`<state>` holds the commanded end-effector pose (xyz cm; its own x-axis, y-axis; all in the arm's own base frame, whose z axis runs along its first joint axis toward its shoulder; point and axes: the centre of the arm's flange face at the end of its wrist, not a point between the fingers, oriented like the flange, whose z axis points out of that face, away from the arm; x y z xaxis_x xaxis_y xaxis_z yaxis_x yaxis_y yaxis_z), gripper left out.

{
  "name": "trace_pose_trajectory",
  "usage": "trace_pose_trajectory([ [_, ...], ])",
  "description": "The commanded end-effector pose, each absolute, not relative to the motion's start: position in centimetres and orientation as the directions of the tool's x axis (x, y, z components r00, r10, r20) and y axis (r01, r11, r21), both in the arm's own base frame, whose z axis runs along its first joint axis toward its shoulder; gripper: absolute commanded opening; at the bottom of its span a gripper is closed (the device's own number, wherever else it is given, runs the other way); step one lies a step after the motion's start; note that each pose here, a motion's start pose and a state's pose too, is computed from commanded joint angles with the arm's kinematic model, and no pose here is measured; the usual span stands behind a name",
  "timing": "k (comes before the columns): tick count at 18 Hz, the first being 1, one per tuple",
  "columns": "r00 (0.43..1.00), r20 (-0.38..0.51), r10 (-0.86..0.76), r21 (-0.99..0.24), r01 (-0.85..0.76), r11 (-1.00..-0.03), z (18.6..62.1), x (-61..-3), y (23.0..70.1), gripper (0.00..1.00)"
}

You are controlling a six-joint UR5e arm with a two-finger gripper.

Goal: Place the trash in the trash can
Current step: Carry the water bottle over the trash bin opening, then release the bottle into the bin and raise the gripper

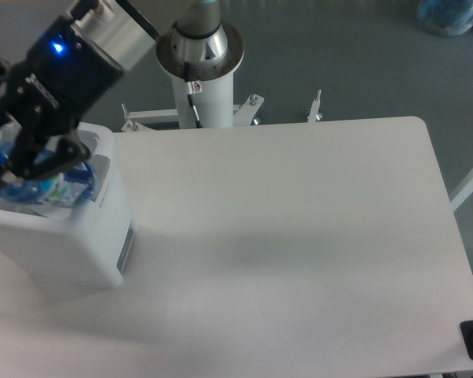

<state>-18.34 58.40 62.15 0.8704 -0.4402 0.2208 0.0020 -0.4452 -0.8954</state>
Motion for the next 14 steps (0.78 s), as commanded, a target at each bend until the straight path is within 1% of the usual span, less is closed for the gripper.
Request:
trace_pose_trajectory([
  [4, 0.847, 0.244, -0.473, -0.887, -0.002, -0.463, 60.2, -16.3, 59.1, 0.28],
  [5, 0.843, 0.252, -0.474, -0.883, 0.0, -0.47, 59.6, -16.1, 59.2, 0.3],
  [7, 0.837, 0.261, -0.481, -0.878, -0.001, -0.478, 58.6, -15.4, 59.0, 0.31],
  [8, 0.836, 0.243, -0.492, -0.882, -0.02, -0.47, 58.3, -15.2, 58.7, 0.38],
  [9, 0.834, 0.235, -0.499, -0.884, -0.03, -0.467, 57.9, -15.1, 58.6, 0.52],
  [10, 0.833, 0.226, -0.506, -0.885, -0.041, -0.463, 57.6, -15.1, 58.6, 0.72],
  [11, 0.832, 0.22, -0.51, -0.885, -0.049, -0.462, 57.1, -15.2, 58.5, 1.0],
  [14, 0.831, 0.236, -0.503, -0.879, -0.039, -0.476, 56.1, -15.5, 58.4, 1.0],
])
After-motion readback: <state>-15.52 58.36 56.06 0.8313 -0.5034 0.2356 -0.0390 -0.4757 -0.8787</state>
